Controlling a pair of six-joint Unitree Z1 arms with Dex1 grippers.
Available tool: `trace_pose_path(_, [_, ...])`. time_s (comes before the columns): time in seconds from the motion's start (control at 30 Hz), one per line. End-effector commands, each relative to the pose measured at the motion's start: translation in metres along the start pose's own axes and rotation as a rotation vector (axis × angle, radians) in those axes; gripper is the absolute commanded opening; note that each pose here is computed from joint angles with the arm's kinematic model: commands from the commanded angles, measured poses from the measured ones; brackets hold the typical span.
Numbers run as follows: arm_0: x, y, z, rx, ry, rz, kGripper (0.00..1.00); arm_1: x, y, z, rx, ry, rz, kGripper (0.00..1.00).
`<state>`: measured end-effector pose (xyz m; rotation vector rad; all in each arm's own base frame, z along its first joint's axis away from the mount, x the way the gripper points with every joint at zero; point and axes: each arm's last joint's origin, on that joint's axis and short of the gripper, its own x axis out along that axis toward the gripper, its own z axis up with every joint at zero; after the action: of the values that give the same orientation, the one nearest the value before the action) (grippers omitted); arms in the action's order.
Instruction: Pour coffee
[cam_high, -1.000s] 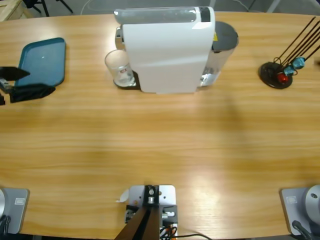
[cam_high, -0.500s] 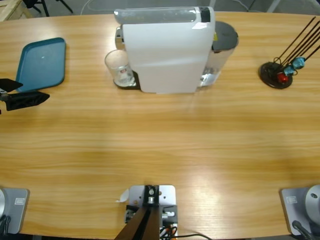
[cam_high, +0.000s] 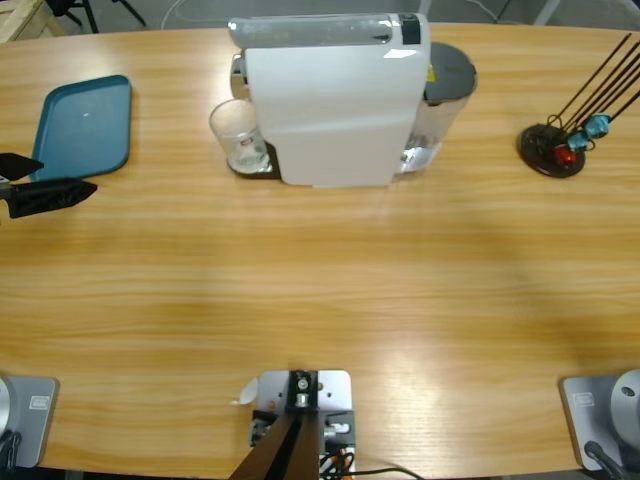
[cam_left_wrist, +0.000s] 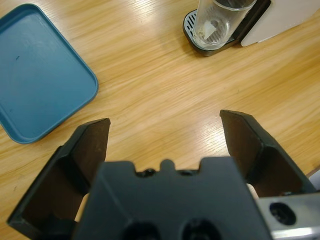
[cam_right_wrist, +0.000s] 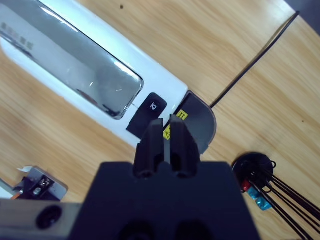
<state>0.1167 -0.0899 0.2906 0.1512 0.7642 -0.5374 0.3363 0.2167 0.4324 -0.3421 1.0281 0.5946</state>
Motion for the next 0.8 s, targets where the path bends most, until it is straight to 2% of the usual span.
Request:
trace_pose_path(0.03, [0.004,0.002,-0.011,-0.018,0.028,0.003,0.954,0.039,0.001,0.013,-0.012,0.054,0.025,0.000])
trace_pose_path(0.8, [0.006,0.002,-0.010,-0.016,0.034,0.004,0.950,0.041,0.011,0.008,-0.029,0.086,0.024,0.000])
